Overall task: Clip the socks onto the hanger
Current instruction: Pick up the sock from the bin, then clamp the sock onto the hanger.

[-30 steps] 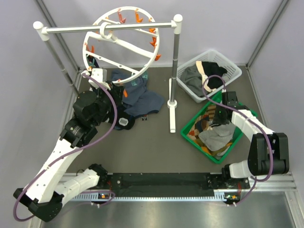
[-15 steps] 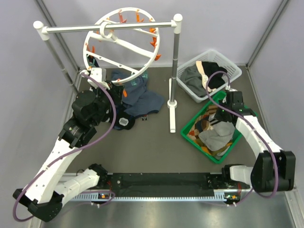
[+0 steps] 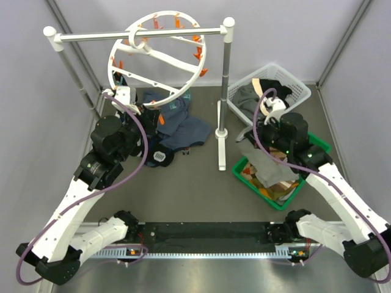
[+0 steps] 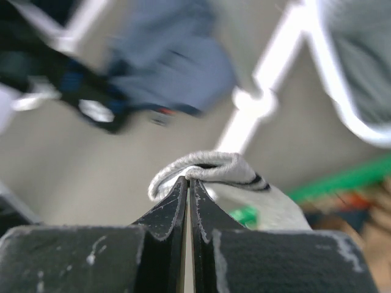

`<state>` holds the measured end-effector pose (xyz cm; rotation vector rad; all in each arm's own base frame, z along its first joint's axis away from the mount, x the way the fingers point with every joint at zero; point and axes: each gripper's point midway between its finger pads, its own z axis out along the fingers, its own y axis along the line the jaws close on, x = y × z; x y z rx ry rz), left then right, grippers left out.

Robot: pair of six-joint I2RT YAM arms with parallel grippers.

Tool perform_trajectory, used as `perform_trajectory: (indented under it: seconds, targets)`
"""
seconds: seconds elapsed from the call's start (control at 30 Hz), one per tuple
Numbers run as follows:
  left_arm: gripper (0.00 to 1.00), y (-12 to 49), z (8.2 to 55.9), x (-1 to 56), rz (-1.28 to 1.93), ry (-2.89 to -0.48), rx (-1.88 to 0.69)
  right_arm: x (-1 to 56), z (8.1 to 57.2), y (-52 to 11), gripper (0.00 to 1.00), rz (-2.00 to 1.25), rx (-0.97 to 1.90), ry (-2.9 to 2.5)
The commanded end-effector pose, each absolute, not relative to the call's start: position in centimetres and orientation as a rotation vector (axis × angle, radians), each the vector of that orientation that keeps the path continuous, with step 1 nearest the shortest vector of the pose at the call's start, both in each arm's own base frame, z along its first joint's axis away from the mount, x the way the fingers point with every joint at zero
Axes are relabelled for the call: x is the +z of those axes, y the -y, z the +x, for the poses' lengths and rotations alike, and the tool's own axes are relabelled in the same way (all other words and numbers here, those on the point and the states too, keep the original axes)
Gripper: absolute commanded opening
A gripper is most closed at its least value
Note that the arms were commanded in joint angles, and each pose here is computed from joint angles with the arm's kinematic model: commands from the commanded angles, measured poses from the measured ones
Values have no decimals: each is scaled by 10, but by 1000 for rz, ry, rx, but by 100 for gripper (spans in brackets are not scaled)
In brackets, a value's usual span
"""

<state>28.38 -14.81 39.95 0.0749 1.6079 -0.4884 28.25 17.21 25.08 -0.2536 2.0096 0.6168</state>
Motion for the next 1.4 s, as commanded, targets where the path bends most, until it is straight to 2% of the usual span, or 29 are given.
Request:
perform_trajectory:
  seconds: [0.0,0.23,0.57,0.87,1.37]
  targets:
    - [0,156,278,434,87,-1515,-574,335,260,-238,0,-443,829,-1733]
    - [0,173,277,442,126,-1498,-664,397,229,-315,0,-617,1033,-1550]
    - [0,192,267,447,191,-1465,-783,400,217,-402,0,-776,1165,-1498]
    - [0,195,261,445,222,-1445,-807,392,228,-420,0,-772,1173,-1531]
    - [0,186,267,422,281,-1470,-673,407,227,-413,0,-752,1163,-1503]
